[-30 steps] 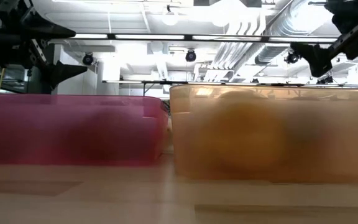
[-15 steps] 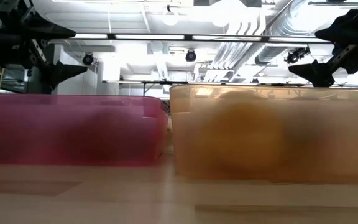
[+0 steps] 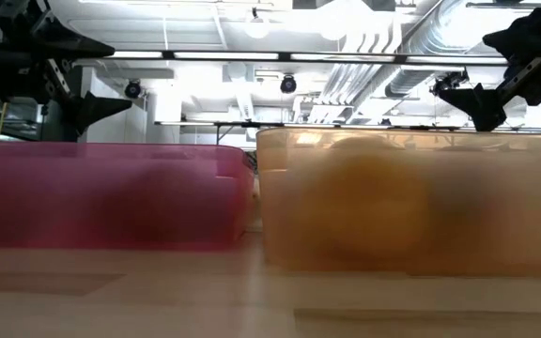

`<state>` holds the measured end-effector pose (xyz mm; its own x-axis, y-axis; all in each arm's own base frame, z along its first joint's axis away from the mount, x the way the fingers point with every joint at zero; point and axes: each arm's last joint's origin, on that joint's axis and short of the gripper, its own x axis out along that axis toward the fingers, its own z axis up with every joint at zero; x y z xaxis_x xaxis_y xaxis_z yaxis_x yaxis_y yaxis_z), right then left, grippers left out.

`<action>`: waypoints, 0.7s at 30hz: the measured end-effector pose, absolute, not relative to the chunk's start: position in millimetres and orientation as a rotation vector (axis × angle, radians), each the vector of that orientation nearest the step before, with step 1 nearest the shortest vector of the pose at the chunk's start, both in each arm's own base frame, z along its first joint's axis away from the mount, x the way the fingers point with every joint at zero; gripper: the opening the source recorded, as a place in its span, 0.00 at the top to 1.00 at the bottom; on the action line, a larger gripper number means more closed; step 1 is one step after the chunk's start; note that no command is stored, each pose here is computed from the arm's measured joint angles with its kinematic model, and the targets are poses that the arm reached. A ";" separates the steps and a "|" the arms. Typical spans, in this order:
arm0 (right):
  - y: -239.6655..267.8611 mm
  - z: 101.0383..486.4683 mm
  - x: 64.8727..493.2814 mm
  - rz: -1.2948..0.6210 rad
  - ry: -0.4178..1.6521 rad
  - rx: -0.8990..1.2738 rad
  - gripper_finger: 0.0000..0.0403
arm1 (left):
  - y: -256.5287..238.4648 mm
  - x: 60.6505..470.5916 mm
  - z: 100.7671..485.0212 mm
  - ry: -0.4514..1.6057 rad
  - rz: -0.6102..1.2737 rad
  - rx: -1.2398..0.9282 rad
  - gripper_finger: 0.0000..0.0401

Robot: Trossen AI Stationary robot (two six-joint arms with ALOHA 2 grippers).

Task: Sort produce into baskets
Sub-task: Return to Home Position

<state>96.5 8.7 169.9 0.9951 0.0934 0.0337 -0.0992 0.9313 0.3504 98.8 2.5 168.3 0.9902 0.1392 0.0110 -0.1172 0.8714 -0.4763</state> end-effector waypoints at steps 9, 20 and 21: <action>8.7 167.1 97.5 0.090 0.014 0.358 0.02 | 2.5 98.8 168.4 -0.045 0.132 -0.495 0.01; 8.7 167.1 97.5 0.091 0.014 0.358 0.02 | 2.5 96.4 175.7 -0.123 0.116 -0.501 0.01; 8.8 167.1 97.4 0.092 0.014 0.358 0.02 | 2.6 96.4 175.3 -0.120 0.119 -0.502 0.01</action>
<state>97.4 8.8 167.1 0.9957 0.0923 0.0022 -0.0872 0.9324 0.3506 96.4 2.6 175.3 0.9861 0.1426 0.0851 -0.0840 0.8702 -0.4854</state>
